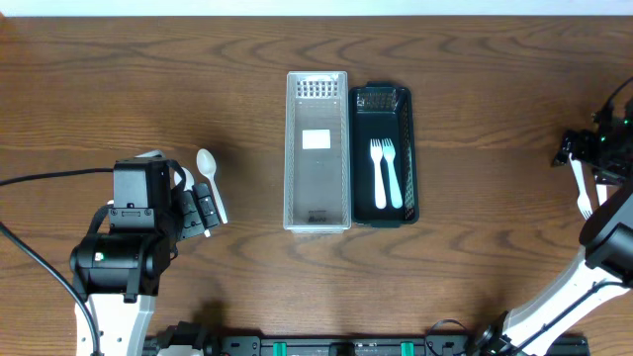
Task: Pack container
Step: 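Move the right gripper to the white spoon and grasp its handle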
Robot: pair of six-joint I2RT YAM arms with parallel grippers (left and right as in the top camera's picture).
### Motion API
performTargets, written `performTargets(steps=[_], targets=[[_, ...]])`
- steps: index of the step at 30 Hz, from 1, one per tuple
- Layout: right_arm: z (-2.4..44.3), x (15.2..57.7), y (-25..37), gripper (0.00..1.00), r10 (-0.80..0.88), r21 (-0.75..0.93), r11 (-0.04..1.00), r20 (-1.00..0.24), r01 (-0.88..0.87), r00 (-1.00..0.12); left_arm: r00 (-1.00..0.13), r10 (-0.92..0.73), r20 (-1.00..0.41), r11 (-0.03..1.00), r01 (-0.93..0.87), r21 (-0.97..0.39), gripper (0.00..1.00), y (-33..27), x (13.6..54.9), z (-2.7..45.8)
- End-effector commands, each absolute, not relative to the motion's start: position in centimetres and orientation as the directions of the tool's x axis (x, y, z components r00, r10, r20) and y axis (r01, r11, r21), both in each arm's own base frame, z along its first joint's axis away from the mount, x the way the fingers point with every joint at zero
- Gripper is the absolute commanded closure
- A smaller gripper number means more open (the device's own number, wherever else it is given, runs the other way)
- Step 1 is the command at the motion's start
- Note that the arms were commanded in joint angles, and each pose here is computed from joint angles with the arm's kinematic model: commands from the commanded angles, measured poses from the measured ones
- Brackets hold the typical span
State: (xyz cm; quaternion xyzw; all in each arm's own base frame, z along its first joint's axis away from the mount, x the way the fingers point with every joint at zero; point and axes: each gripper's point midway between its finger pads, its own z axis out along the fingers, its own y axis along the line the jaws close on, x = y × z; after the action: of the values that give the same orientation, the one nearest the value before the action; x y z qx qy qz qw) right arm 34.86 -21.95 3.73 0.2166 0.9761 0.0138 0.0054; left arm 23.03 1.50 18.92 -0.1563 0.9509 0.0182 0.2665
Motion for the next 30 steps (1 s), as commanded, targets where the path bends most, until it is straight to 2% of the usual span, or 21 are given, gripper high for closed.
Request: performTargets(steps=[1, 30], targets=[[2.8, 34.5, -22.3, 0.05, 0.407, 0.028, 0.913, 0.014, 0.408, -0.913, -0.803, -0.287, -0.522, 0.951, -0.305, -0.053, 0.02, 1.4, 23.2, 19.4], [-1.6, 32.6, -22.0, 0.05, 0.353, 0.035, 0.935, 0.032, 0.354, -0.935, -0.801, -0.287, -0.525, 0.951, -0.305, -0.055, 0.02, 1.4, 23.2, 19.5]])
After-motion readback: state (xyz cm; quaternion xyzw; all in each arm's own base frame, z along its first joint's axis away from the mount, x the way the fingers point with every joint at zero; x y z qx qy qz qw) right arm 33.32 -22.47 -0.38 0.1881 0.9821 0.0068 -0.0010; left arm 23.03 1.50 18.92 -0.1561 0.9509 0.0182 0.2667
